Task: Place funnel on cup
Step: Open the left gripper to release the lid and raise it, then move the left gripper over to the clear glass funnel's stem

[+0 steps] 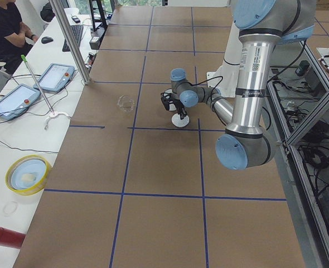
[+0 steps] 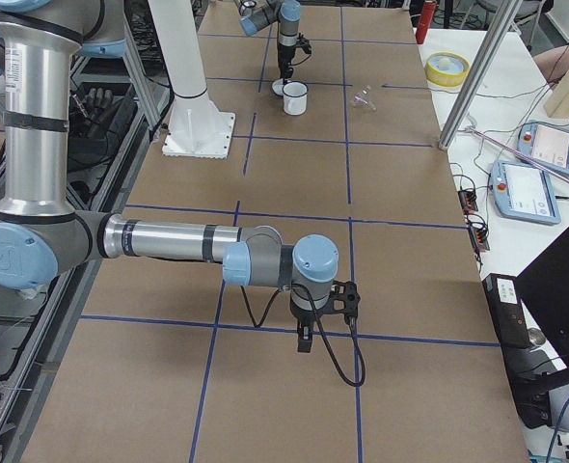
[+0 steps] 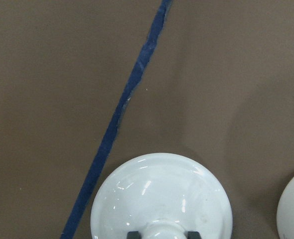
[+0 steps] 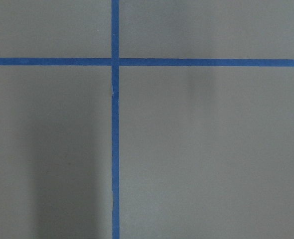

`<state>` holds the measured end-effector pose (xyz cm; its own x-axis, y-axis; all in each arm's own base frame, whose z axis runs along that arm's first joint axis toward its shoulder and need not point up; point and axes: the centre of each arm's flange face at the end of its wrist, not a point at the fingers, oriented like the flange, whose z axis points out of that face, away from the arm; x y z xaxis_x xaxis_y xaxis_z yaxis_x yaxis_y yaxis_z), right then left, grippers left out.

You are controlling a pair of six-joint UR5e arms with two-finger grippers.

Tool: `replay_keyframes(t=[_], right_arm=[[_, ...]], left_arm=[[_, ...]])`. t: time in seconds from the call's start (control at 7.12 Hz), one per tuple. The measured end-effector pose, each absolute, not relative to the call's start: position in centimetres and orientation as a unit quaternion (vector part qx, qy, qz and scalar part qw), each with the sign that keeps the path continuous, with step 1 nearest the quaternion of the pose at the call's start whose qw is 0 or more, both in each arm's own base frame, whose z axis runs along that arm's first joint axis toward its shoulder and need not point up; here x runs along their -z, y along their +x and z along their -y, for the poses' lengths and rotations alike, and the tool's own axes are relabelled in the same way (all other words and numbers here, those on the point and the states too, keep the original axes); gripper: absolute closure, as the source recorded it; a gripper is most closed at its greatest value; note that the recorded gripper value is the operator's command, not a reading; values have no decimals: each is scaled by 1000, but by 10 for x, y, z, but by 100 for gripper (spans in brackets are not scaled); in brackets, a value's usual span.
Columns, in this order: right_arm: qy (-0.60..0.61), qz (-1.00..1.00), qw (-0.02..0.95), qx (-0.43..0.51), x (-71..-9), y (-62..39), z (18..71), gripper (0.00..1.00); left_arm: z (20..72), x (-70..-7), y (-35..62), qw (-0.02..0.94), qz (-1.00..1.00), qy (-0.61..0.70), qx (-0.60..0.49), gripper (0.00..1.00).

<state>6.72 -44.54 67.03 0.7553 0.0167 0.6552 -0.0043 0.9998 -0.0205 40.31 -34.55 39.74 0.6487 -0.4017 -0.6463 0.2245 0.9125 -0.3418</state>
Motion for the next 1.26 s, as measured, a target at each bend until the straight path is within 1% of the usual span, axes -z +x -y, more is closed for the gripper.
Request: replay_keyframes(t=[0.42, 0.56, 0.98, 1.26], right_arm=[[-9, 350, 937, -6, -670, 67, 445, 0], [-9, 350, 937, -6, -671, 67, 445, 0], [-9, 350, 937, -6, -670, 67, 445, 0], [-9, 350, 937, -6, -670, 67, 445, 0]], left_arm=[[350, -400, 398, 901, -382, -113, 175, 0], [360, -396, 383, 898, -388, -103, 179, 0], [422, -375, 301, 880, -416, -55, 224, 0], [466, -355, 277, 855, -441, -62, 265, 0]])
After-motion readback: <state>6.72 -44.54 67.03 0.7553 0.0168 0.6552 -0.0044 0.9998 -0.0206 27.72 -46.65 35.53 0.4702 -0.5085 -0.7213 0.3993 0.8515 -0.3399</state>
